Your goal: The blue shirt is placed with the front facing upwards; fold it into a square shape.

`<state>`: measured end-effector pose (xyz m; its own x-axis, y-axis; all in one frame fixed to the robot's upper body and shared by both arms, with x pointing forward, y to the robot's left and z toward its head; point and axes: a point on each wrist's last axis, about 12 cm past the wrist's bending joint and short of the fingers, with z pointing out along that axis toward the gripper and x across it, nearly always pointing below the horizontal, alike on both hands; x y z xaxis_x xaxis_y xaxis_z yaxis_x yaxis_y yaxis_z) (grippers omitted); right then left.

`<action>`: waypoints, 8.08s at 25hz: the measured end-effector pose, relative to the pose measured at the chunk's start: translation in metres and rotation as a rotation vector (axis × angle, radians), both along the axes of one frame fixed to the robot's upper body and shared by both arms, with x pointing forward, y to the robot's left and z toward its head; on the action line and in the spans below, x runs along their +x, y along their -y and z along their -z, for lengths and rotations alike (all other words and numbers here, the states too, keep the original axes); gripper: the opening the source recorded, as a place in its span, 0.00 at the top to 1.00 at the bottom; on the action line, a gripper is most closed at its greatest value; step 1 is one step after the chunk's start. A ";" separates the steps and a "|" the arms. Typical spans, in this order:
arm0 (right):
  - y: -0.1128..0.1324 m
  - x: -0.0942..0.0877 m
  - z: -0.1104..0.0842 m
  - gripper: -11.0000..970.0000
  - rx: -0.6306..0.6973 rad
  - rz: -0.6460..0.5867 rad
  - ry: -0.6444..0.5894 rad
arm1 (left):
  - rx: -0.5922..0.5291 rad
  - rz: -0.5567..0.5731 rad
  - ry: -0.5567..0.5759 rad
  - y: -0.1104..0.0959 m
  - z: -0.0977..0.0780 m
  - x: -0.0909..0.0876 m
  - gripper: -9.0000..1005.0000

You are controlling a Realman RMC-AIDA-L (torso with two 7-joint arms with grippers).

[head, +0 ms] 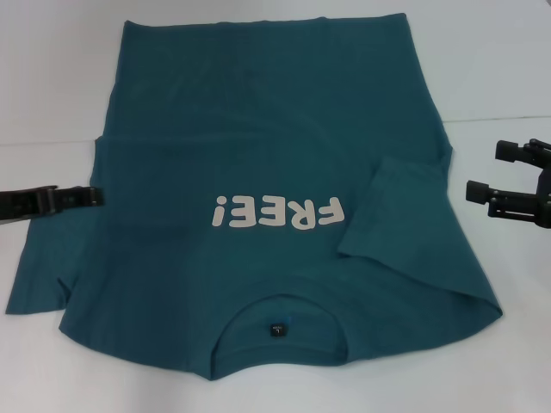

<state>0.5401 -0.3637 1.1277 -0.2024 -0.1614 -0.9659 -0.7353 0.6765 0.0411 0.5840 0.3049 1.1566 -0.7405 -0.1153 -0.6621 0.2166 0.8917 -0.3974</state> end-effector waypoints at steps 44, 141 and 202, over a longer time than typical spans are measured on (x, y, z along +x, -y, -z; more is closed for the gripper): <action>-0.024 0.006 0.013 0.03 0.058 -0.015 -0.032 | 0.134 -0.083 -0.218 -0.021 0.034 0.014 0.15; -0.037 0.018 0.013 0.03 0.061 -0.008 -0.030 | 0.037 -0.064 -0.248 -0.049 0.065 0.017 0.17; -0.039 0.022 0.013 0.03 0.060 -0.001 -0.023 | 0.049 -0.051 -0.267 -0.037 0.070 0.022 0.18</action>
